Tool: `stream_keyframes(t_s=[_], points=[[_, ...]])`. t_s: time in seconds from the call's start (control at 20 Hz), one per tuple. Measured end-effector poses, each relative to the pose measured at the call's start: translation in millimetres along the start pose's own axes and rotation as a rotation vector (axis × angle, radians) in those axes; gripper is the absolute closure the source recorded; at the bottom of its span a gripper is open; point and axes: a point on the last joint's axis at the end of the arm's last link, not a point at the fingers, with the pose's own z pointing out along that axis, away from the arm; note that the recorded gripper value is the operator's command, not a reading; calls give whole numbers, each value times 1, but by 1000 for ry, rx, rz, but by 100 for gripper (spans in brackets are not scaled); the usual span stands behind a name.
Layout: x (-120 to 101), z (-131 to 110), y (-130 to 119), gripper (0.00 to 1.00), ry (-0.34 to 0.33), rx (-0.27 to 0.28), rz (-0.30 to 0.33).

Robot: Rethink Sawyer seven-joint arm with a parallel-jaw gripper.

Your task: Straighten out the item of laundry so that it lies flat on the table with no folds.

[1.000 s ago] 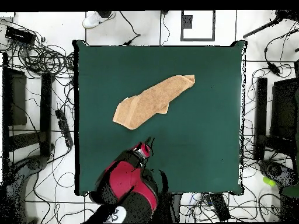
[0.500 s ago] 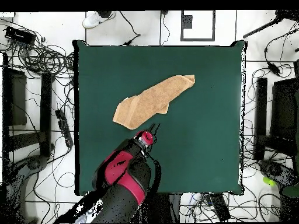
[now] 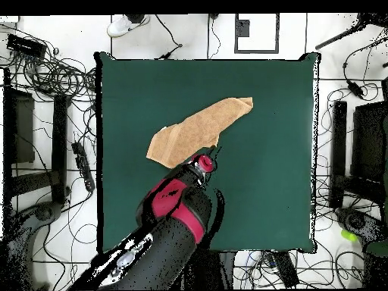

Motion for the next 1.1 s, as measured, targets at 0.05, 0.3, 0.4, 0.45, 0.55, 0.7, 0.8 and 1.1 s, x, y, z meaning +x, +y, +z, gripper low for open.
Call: stream_keyframes(t_s=[0.05,0.3,0.4,0.45,0.55,0.7,0.8,1.1], points=[[2,6,-3,0,6,-4,12],[17,39,-6,0,34,-55,89],[22,52,0,0,44,-87,119],[24,56,3,0,47,-101,130],[29,67,14,0,56,-136,154],[30,74,33,0,63,-171,155],[27,75,45,0,59,-192,154],[7,72,82,0,27,-262,161]])
